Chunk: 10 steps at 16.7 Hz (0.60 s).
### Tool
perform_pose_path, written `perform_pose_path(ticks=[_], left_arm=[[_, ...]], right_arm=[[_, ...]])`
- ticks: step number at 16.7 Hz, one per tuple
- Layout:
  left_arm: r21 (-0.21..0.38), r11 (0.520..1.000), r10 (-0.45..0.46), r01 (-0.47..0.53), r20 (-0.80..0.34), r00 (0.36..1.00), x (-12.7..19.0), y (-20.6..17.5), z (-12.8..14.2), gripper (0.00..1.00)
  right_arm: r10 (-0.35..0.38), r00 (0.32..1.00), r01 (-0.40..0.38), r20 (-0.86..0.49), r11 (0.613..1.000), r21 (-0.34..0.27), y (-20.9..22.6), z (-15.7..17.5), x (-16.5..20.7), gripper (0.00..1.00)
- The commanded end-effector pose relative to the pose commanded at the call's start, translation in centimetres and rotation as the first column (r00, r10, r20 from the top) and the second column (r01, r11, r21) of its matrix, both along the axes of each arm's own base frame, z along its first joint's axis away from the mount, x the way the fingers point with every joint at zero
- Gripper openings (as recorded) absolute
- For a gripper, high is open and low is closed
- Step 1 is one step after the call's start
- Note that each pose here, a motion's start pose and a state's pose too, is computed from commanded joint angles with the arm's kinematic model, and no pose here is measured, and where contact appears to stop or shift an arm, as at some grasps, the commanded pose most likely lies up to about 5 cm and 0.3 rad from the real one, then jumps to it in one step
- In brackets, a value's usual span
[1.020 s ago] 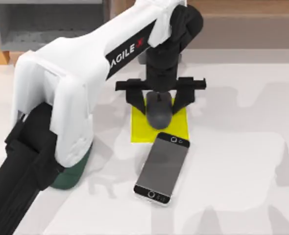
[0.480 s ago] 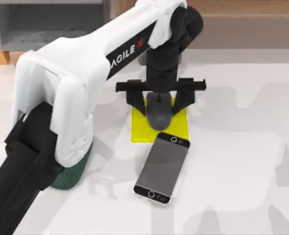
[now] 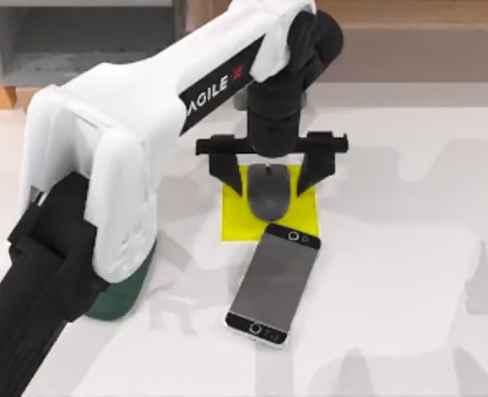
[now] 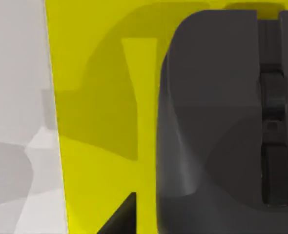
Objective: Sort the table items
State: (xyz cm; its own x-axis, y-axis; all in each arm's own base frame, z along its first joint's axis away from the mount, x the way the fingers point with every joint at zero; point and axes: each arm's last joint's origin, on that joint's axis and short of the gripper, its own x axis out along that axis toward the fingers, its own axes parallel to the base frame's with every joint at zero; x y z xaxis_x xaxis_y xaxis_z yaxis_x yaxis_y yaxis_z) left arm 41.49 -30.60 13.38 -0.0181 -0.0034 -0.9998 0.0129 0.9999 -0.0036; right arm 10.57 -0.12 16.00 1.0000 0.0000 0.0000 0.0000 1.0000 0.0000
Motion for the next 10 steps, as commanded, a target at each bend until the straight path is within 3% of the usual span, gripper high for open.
perform_pose_path(ticks=[10], left_arm=[[-0.001, 1.0, 0.001, -0.001, 0.001, 1.0, 0.04, 0.07, 0.07, 1.0]], right_arm=[[0.0, 1.0, 0.0, 0.0, 1.0, 0.0, 0.0, 0.0, 0.0, 1.0]])
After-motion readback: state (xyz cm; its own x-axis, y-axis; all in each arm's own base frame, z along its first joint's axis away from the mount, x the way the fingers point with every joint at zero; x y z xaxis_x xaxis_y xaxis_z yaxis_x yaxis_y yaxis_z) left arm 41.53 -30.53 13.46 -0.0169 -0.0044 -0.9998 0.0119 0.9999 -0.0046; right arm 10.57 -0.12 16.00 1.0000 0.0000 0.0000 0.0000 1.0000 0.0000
